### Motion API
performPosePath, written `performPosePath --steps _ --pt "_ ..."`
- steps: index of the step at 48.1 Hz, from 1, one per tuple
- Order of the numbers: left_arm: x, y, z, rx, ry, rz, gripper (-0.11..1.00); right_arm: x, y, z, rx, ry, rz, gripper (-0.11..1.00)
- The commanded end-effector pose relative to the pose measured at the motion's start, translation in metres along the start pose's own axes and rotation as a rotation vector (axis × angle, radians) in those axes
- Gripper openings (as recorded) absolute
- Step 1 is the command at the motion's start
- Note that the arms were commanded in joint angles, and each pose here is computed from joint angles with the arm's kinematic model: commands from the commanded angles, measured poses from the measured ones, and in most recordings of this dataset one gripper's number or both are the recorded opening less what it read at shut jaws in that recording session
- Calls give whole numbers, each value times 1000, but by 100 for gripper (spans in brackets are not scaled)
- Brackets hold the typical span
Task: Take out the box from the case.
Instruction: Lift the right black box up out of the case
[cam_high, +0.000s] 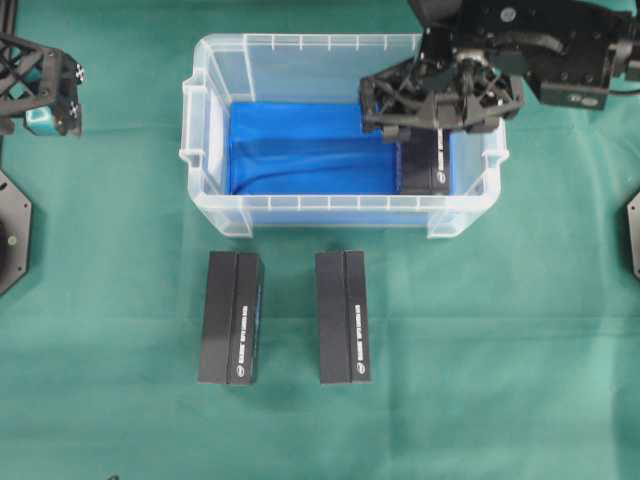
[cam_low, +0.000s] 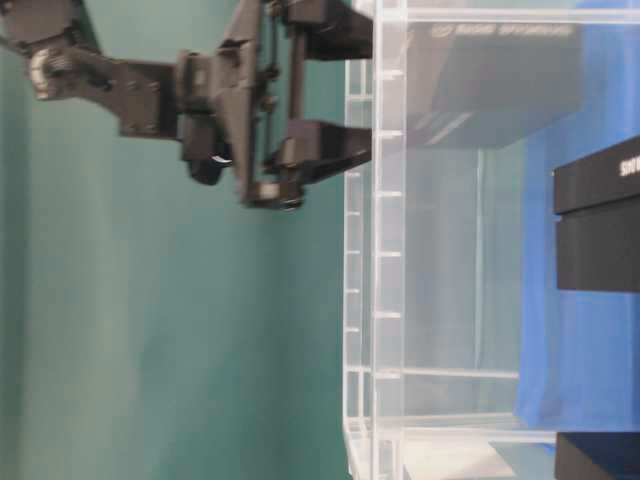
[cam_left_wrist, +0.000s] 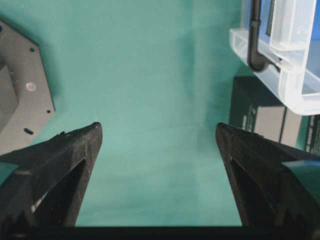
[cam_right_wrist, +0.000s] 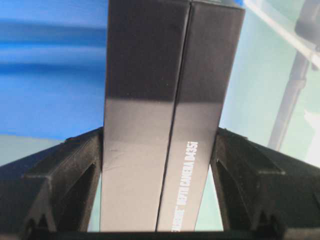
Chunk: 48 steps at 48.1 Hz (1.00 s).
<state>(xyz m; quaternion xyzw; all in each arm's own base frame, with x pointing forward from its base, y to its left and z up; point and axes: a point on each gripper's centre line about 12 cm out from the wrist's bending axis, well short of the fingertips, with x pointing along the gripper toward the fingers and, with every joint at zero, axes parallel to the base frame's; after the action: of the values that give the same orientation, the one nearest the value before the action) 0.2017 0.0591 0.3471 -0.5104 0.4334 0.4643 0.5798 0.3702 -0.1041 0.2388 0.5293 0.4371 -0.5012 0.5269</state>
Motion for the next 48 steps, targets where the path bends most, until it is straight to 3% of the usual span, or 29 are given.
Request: performPosePath --steps 1,24,48 --pt "-5 -1 0 4 -7 -19 99 -37 4 3 0 -23 67 66" --pt "-6 0 0 4 -8 -22 99 -115 6 6 1 -37 91 66" --pt "-5 0 0 2 -7 -20 99 -150 10 4 -2 -44 135 66"
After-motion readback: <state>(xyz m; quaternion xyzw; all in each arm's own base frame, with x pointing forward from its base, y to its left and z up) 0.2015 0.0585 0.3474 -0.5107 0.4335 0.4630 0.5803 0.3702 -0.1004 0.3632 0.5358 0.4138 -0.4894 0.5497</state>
